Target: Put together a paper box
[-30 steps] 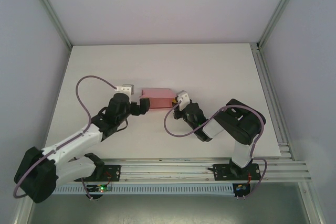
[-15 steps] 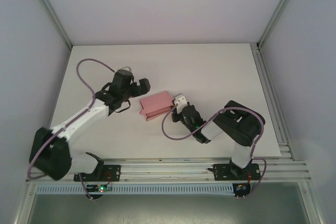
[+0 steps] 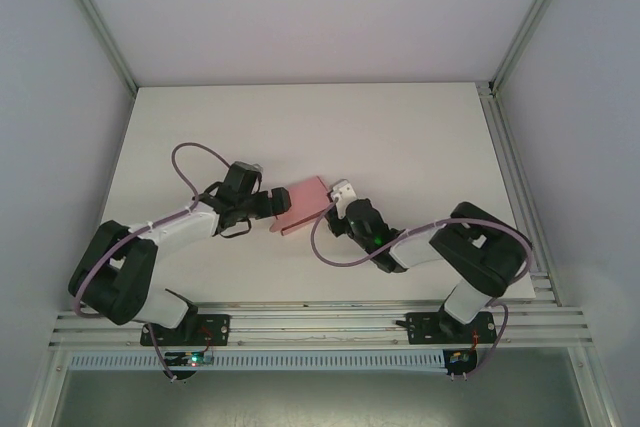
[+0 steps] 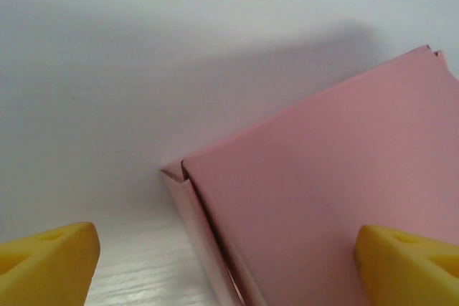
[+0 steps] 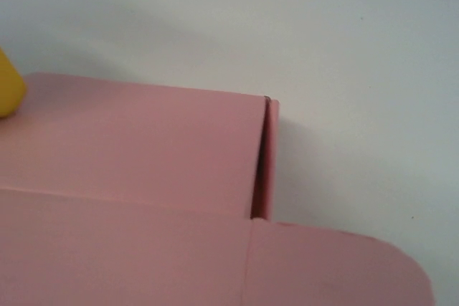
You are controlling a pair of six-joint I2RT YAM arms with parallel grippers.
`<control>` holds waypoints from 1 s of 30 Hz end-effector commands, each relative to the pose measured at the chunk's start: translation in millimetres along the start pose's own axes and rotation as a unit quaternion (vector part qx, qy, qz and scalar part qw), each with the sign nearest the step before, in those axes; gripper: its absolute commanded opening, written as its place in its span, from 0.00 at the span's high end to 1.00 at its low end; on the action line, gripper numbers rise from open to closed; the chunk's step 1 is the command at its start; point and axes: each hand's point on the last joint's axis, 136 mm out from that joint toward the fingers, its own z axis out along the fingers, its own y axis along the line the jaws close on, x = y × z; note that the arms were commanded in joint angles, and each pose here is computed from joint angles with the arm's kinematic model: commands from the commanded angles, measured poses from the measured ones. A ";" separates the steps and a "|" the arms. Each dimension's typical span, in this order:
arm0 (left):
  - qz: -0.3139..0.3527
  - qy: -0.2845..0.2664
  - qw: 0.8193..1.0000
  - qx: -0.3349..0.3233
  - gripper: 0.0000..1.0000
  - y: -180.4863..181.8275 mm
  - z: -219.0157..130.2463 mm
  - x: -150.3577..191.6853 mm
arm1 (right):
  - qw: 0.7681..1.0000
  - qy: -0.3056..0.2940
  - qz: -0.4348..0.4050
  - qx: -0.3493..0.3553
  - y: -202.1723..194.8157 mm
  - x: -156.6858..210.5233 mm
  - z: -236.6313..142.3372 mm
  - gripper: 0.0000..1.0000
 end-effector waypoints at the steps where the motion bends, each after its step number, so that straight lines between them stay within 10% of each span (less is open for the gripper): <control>1: 0.000 0.020 1.000 0.002 0.11 6.1 13.4 14.7 | 0.999 0.001 0.012 -0.042 19.2 -15.4 -13.4 0.61; 10: 0.005 0.033 0.999 -0.017 0.21 17.4 25.0 22.8 | 0.994 0.108 0.008 -0.034 3.2 48.0 -66.3 0.23; 17: 0.008 0.043 0.999 -0.007 0.39 17.3 30.2 28.6 | 0.997 0.045 0.055 0.010 -27.5 16.5 -89.4 0.06; 30: -0.017 0.010 0.989 0.145 0.76 -24.9 19.6 2.3 | 0.949 0.109 0.285 -0.085 -42.5 -27.2 -69.0 0.02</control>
